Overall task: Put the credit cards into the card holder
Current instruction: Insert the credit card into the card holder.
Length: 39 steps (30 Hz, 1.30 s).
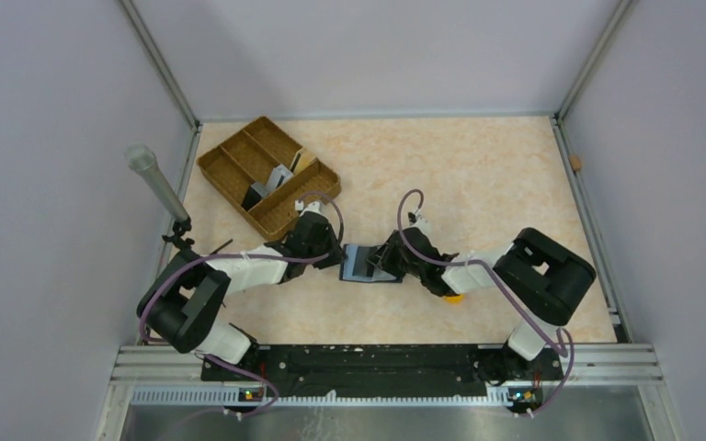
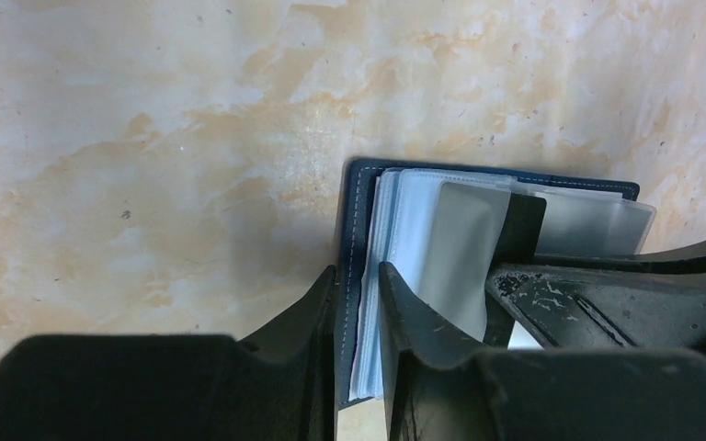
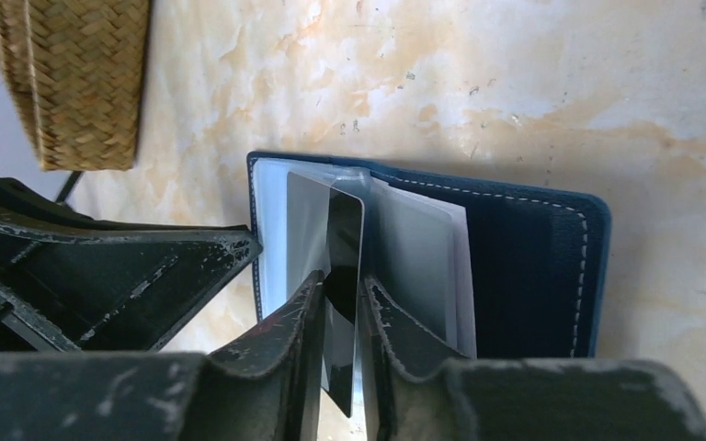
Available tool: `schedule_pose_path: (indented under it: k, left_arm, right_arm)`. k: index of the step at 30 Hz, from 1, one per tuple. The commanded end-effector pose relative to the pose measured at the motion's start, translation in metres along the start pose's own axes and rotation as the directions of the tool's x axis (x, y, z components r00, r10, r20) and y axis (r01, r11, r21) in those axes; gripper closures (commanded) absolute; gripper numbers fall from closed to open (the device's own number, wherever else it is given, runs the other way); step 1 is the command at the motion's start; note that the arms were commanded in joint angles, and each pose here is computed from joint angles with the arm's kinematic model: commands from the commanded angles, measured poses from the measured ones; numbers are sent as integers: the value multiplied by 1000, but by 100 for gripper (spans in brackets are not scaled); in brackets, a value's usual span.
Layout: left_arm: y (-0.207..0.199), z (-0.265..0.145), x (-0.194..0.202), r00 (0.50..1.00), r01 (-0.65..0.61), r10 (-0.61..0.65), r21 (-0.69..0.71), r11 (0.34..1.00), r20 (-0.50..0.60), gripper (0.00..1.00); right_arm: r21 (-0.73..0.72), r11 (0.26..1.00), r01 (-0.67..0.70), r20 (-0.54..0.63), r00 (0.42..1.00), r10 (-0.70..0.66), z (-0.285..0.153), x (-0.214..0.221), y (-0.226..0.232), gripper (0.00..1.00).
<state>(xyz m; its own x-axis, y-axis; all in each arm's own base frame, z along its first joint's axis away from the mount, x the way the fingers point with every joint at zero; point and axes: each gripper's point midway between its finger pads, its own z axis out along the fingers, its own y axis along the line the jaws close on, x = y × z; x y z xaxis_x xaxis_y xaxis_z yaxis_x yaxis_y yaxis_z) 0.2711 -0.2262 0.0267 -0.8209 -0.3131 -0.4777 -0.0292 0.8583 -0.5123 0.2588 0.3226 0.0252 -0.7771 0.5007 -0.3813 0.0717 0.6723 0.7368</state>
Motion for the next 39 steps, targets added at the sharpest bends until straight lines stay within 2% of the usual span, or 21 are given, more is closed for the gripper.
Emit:
schedule_pose_path:
  k: [1,6,11,21,25,33,39]
  left_arm:
    - [23,-3,34,995,-13,6,-67,998,-103,77]
    - [22,-3,35,995,-9,3,-66,998,-103,78]
    - [22,-4,34,995,-9,3,-63,998,-98,78]
    - [18,-6,32,996,-9,5,-46,999,-91,79]
    - [16,-5,32,996,-8,5,-35,999,-93,79]
    - [16,-5,34,995,-8,5,-30,1000,-100,80]
    - [13,-4,34,994,-5,3,-15,1000,-106,83]
  right_arm:
    - [175,967,184,-17,983,-184,-12,4,-27,77]
    - [237,930,281,22,955,-295,-20,-8,-17,65]
    - [274,910,311,27,943,-330,-26,-14,-18,56]
    - [151,945,289,60,952,-300,-41,-19,7,47]
    - [116,950,291,27,955,-296,-34,-13,9,48]
    - [136,942,307,-51,952,-303,-16,2,2,58]
    - [93,938,335,-61,942,-331,-8,7,20,62]
